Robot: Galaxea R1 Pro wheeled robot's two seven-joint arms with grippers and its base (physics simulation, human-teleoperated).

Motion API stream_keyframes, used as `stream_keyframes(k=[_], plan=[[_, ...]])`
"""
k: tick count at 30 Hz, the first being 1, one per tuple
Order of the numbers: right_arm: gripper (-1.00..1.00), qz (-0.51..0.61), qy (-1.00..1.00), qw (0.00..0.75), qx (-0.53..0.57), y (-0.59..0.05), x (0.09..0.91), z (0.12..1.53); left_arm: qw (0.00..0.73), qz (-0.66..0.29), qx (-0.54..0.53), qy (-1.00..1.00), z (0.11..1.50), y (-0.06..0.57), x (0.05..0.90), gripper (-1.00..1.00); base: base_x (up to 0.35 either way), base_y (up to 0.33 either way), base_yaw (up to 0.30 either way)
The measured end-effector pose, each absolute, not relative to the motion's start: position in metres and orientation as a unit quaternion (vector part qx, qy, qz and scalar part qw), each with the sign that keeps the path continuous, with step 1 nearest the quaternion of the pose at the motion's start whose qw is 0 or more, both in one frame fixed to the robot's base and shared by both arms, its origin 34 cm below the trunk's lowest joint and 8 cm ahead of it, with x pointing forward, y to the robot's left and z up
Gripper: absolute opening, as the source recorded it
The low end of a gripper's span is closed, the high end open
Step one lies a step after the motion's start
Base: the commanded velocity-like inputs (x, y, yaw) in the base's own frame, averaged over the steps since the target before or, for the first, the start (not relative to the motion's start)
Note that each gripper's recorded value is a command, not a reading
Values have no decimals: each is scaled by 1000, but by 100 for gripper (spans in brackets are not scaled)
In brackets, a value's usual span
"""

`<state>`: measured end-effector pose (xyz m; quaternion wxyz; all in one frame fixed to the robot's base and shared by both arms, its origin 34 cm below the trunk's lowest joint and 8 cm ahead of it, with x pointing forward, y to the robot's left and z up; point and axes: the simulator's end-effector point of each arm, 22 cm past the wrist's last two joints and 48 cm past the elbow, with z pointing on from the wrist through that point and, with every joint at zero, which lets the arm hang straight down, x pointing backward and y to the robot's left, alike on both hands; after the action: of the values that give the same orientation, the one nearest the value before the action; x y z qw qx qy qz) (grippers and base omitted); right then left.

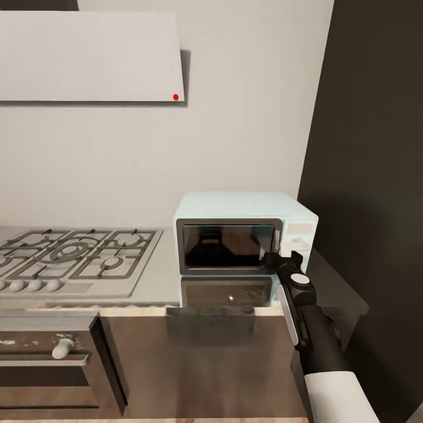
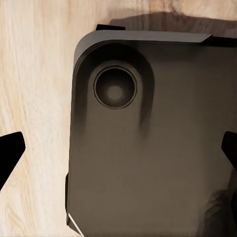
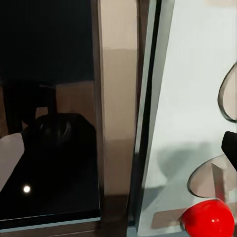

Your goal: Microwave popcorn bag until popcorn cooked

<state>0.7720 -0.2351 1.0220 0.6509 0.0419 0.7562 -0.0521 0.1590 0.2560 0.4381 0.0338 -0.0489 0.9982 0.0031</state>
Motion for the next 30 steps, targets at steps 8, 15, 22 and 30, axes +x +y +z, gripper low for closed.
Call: stream_keyframes(k=[8,15,22,30], plan=[[100,-54,757,650,41,-235,772,1022,34,3,-50,998,438,256,159,100,4,0,0],[-100,-52,759,649,29,-225,774,1022,33,3,-50,998,438,256,159,100,0,0,0],[-100,-53,760,646,47,-239,771,1022,34,3,-50,998,438,256,159,100,0,0,0],[-100,-53,760,646,47,-239,771,1022,34,3,-50,998,438,256,159,100,0,0,0]])
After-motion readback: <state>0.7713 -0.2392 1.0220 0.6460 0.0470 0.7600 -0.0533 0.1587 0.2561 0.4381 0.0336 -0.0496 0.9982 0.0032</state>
